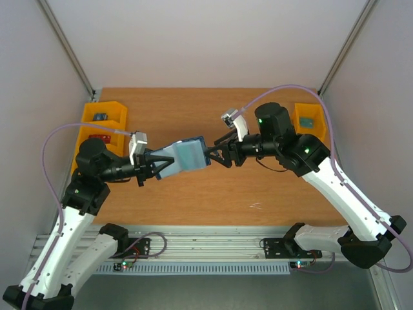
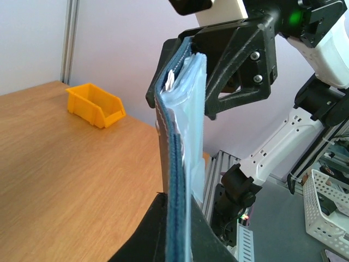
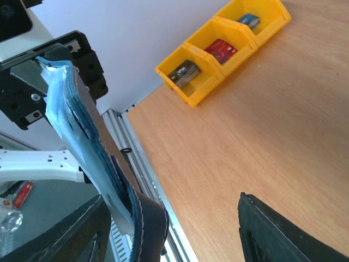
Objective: Take the credit cards out of the card holder
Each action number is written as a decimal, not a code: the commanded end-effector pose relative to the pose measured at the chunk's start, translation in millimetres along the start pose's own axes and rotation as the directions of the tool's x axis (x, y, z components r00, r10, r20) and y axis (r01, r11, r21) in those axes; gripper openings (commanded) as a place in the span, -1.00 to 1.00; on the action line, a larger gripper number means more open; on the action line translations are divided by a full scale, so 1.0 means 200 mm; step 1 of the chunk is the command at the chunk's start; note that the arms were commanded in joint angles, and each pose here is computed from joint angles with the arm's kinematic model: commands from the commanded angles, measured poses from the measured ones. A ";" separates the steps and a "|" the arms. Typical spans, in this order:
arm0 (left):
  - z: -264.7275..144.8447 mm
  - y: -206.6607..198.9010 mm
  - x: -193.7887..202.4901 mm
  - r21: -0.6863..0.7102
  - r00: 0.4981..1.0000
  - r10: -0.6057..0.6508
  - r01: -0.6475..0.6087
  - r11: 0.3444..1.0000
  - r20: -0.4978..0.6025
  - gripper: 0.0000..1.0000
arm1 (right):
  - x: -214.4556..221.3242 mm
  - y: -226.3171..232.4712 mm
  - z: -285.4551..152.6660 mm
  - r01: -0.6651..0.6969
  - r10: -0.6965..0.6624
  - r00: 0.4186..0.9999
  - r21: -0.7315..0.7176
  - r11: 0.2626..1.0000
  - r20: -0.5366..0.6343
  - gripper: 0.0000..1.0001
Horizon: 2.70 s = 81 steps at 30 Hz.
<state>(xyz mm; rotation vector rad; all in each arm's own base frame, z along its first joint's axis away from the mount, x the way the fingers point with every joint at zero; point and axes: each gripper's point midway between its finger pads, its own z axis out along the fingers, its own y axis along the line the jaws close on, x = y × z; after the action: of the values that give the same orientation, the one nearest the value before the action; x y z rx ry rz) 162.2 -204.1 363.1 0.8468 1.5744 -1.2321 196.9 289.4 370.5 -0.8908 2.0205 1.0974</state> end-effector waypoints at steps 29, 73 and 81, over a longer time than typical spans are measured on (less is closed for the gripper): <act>0.01 0.01 -0.07 -0.005 0.996 0.077 -0.077 0.997 0.048 -0.99 | -0.11 0.11 0.14 0.121 -0.116 0.991 -0.066 0.990 0.073 -0.23; 0.00 0.06 0.02 -0.064 1.000 -0.002 0.002 0.998 0.004 -0.52 | -0.02 0.08 0.12 0.064 -0.065 0.998 0.052 0.997 0.022 -0.98; -0.03 0.00 0.17 -0.013 0.991 0.090 -0.092 0.996 -0.098 0.50 | 0.01 0.01 0.02 0.044 -0.035 0.998 0.180 0.983 -0.051 -0.98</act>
<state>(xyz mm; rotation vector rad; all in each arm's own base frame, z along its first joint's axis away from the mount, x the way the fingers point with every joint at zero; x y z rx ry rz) 165.9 -198.0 334.2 0.8562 1.6604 -1.1282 194.3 307.5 357.5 -0.8917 2.0732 0.9401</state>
